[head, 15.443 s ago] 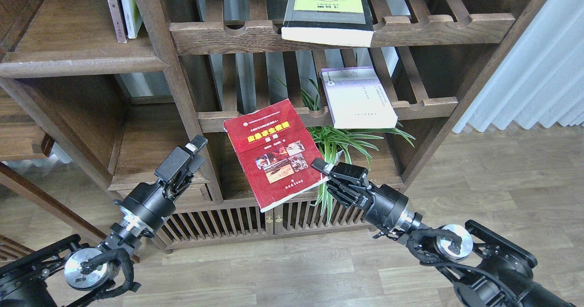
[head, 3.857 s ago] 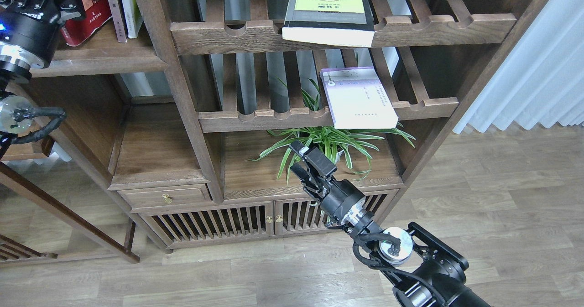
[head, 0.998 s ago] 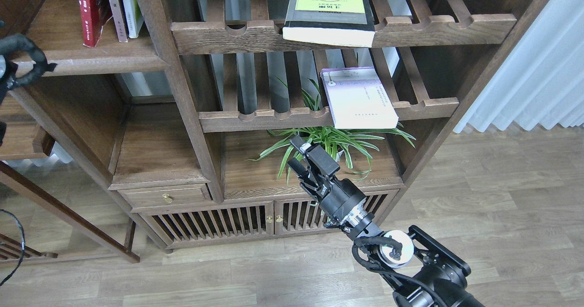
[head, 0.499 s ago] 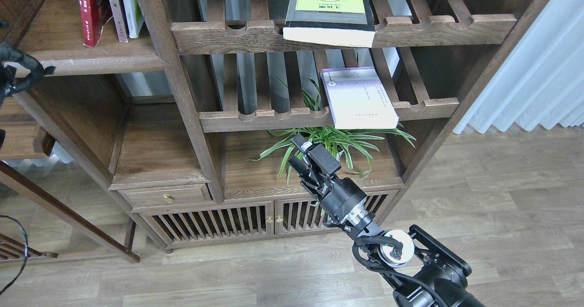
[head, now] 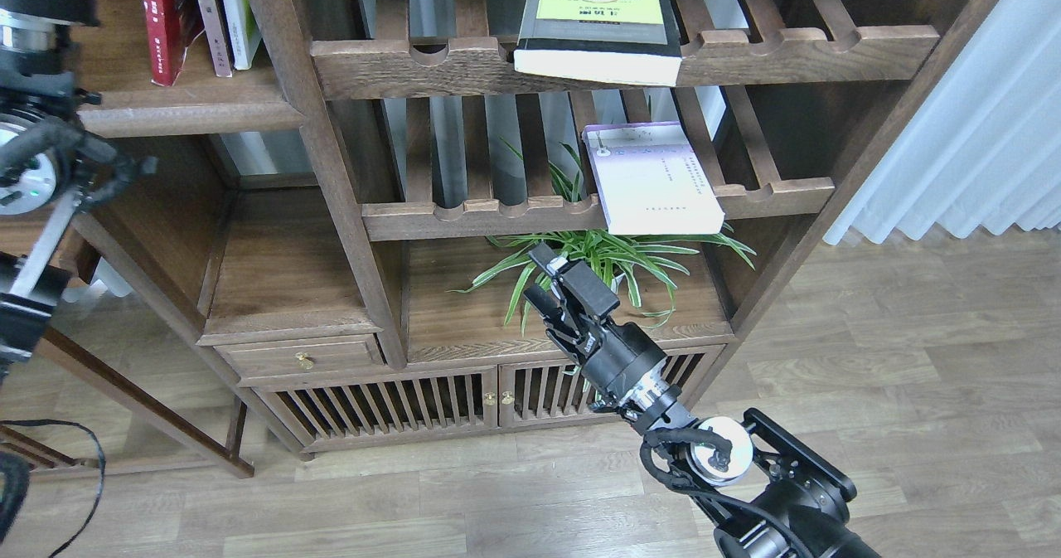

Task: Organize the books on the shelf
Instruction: 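Lower the left arm back toward the middle shelf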

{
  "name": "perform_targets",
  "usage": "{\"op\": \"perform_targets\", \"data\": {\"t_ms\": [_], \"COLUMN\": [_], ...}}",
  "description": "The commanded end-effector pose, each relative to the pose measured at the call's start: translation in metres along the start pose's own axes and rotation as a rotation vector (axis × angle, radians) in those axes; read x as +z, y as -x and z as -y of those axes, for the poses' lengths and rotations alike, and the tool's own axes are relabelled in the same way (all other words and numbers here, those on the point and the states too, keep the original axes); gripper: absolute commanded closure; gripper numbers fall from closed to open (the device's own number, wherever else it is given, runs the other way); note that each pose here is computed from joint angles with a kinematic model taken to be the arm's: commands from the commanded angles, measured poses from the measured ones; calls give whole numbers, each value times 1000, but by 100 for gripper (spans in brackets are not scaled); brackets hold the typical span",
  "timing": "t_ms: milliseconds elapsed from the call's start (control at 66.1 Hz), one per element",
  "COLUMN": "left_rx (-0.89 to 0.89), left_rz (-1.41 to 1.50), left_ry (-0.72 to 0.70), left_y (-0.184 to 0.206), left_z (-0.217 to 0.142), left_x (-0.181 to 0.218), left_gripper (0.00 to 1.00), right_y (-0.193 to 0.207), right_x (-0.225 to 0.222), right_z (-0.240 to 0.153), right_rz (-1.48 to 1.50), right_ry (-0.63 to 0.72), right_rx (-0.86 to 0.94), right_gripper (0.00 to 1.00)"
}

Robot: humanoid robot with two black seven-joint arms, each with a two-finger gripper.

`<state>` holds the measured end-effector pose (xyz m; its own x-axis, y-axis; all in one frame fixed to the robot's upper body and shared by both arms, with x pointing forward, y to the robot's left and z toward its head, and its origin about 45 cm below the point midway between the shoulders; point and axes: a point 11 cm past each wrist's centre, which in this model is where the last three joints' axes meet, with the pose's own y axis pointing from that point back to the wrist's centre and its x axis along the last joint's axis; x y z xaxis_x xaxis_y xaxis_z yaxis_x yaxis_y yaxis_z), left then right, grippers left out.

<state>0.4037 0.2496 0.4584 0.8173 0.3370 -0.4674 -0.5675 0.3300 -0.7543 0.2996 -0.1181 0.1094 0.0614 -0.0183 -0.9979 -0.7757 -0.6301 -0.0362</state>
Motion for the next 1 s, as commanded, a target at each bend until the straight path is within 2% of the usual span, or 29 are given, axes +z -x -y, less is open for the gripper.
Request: {"op": "perform_targets", "data": {"t_ms": [0, 151, 348, 544, 665, 983], "left_rx": [5, 37, 108, 277, 338, 428], "left_rz": [-37, -99, -143, -184, -204, -239], "left_ry": [-37, -115, -164, -234, -286, -323], "left_y": [0, -4, -15, -39, -43, -45], "left_z": [-2, -17, -47, -119, -148, -190], "left_x": [-18, -53, -77, -101, -112, -128], "left_gripper": [4, 4, 4, 3, 3, 3], "right_y": [0, 0, 1, 3, 4, 4], "right_x": [0, 0, -4, -9, -12, -16], "right_z": [0, 0, 0, 2, 2, 2], "right_rz": [0, 0, -1, -5, -5, -7], "right_ry": [-1, -2, -12, -24, -36, -44], "right_rx": [0, 1, -3, -10, -13, -10], "right_gripper": [1, 1, 1, 1, 1, 1]}}
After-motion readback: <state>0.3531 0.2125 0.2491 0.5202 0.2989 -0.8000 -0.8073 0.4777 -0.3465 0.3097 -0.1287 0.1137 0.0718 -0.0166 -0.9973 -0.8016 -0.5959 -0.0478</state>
